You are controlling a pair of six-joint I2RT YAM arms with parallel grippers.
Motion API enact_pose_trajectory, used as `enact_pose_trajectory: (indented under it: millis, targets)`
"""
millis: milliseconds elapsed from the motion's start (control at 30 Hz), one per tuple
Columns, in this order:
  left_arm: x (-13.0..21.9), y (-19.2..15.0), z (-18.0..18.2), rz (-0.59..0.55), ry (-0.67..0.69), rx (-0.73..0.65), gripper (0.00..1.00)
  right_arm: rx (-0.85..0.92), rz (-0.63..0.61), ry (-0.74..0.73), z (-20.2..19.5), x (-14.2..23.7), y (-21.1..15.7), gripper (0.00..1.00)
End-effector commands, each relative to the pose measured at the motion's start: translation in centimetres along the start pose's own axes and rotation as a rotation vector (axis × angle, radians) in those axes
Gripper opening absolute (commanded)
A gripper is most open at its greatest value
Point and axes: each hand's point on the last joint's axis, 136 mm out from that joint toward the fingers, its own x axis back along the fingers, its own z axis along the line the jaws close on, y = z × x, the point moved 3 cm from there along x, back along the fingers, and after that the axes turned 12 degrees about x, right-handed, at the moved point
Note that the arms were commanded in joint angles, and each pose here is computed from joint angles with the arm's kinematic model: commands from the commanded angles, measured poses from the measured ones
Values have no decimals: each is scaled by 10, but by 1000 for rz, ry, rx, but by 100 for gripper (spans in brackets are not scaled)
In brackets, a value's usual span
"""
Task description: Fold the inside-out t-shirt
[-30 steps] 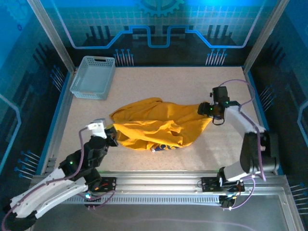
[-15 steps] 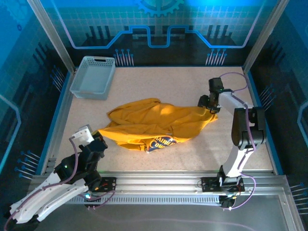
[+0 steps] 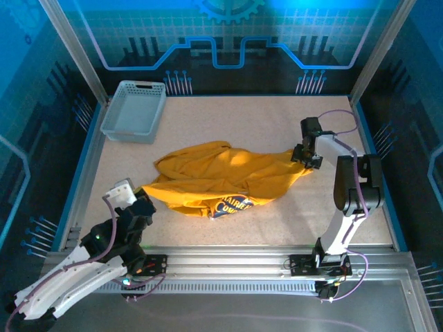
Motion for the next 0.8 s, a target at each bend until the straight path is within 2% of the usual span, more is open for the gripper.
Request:
enact_pose_trajectory:
  millis: [0,133,267,367,467,600,667,767]
  targets:
    - [1,11,0,-49,17,15,0,-50,40,9,-10,-5,-8,61]
    - [1,14,-1,-57,16,14,0,-83,46,1,-21,-6,-10,61]
    - [0,14,-2,-60,15,14,0,-60,60,87,-6,-12,-9,50]
    - [0,16,-3,-63,16,13,0,-64,70,81,-7,-14,-9,36]
    - [2,19,-2,-67,23,12,0,-82,26,33,-17,-2,-4,14]
    - [12,48,-6,-141,36,7,0,-111,-100,18,-32,50,12,0]
    - [17,70,-13,-197,24,6,0,-150,-208,62,-41,91,23,0]
    - [24,96,-20,-258,11,91,0,-219,-378,129,-60,160,34,0]
